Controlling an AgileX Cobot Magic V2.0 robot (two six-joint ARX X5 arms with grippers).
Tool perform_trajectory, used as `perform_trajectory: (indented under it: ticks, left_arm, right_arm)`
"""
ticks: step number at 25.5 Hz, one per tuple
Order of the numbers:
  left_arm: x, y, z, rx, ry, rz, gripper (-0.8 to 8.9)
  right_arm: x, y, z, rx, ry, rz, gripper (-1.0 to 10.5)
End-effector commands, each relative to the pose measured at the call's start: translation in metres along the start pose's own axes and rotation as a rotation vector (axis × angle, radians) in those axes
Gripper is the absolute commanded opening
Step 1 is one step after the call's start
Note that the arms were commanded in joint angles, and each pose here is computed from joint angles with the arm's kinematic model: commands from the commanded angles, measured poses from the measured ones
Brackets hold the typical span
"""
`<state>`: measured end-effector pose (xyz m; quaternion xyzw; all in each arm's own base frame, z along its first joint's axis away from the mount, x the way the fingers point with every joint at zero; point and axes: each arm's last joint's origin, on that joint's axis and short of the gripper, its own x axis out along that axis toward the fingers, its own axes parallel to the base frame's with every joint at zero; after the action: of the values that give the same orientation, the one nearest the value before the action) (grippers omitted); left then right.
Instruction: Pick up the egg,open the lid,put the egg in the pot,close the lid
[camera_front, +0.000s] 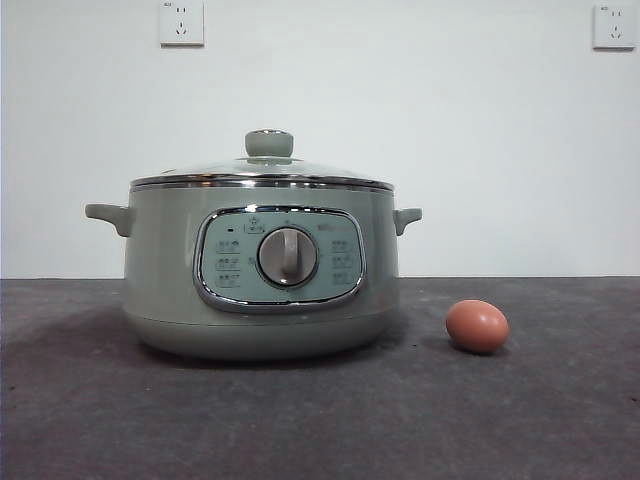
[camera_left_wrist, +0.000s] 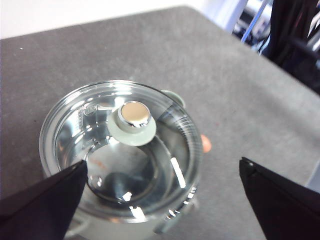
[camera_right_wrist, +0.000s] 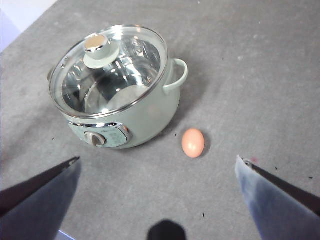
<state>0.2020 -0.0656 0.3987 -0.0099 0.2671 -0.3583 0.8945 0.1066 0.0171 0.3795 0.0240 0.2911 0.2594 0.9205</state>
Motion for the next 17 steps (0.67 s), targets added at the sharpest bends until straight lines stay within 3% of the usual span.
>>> perform_trajectory:
  ticks: [1,8,17]
  left_arm:
    - [0.028,0.003,0.012,0.070,0.050,0.020,6.56]
    - [0.119,0.011,0.033,0.169,0.184,0.059,6.56]
    - [0.182,0.026,0.014,0.155,0.278,0.032,6.55]
  right_arm:
    - [0.000,0.000,0.001,0.002,-0.001,0.005,6.0]
    - [0.005,-0.002,0.001,0.019,0.030,0.008,6.0]
    - [0.005,-0.002,0.001,0.019,0.032,0.008,6.0]
